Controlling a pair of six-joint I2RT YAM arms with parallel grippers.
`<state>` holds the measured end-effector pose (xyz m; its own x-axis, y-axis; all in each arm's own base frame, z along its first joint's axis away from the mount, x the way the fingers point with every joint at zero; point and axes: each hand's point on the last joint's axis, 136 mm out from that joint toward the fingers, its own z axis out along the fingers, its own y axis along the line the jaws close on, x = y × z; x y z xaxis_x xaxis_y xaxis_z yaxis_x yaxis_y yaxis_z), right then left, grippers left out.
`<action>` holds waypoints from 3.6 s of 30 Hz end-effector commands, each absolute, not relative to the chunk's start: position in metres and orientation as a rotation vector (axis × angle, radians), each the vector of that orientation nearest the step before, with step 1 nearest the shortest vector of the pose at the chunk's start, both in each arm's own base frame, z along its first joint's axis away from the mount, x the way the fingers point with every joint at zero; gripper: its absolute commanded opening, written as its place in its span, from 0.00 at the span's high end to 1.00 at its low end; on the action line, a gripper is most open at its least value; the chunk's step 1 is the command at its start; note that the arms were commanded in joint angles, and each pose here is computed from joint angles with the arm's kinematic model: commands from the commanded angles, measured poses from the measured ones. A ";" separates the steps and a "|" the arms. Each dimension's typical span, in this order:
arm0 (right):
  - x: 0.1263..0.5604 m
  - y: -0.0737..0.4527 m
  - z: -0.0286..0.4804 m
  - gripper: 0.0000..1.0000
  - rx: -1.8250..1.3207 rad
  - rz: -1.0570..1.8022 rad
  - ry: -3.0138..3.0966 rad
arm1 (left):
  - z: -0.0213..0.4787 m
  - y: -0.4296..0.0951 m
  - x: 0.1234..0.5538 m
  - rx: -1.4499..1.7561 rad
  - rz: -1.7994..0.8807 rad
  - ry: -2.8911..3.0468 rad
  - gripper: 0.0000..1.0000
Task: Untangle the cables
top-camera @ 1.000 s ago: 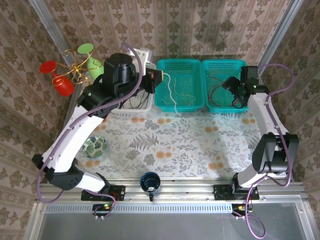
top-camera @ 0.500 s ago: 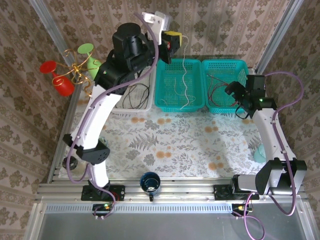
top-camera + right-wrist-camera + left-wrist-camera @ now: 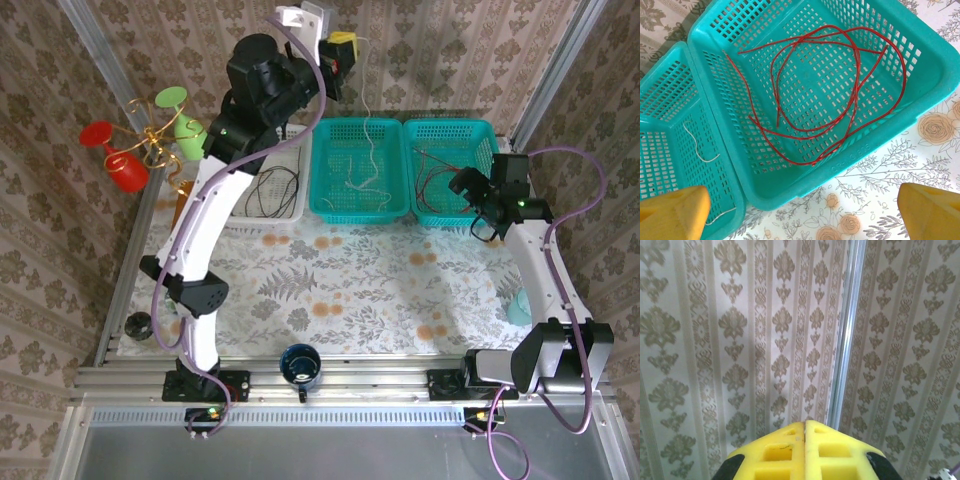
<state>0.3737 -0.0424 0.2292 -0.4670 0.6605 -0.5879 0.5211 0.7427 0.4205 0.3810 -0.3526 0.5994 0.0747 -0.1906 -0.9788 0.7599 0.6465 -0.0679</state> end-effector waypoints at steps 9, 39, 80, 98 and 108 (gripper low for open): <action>0.368 -0.039 0.240 0.03 0.858 0.247 2.167 | 0.476 -0.370 0.445 0.580 -0.779 1.621 1.00; 0.357 -0.026 0.224 0.03 0.834 0.285 2.222 | 0.141 -0.393 0.482 0.599 -0.591 2.512 0.46; 0.374 -0.031 0.131 0.00 0.206 -0.119 1.858 | 0.213 -0.070 0.374 0.186 -0.104 1.743 0.00; 0.391 -0.008 0.101 0.00 0.084 -0.074 1.868 | 0.127 -0.010 0.376 0.123 0.107 1.775 0.00; 0.399 -0.005 0.098 0.00 0.067 -0.062 1.917 | 0.099 0.004 0.394 0.060 0.088 1.858 0.00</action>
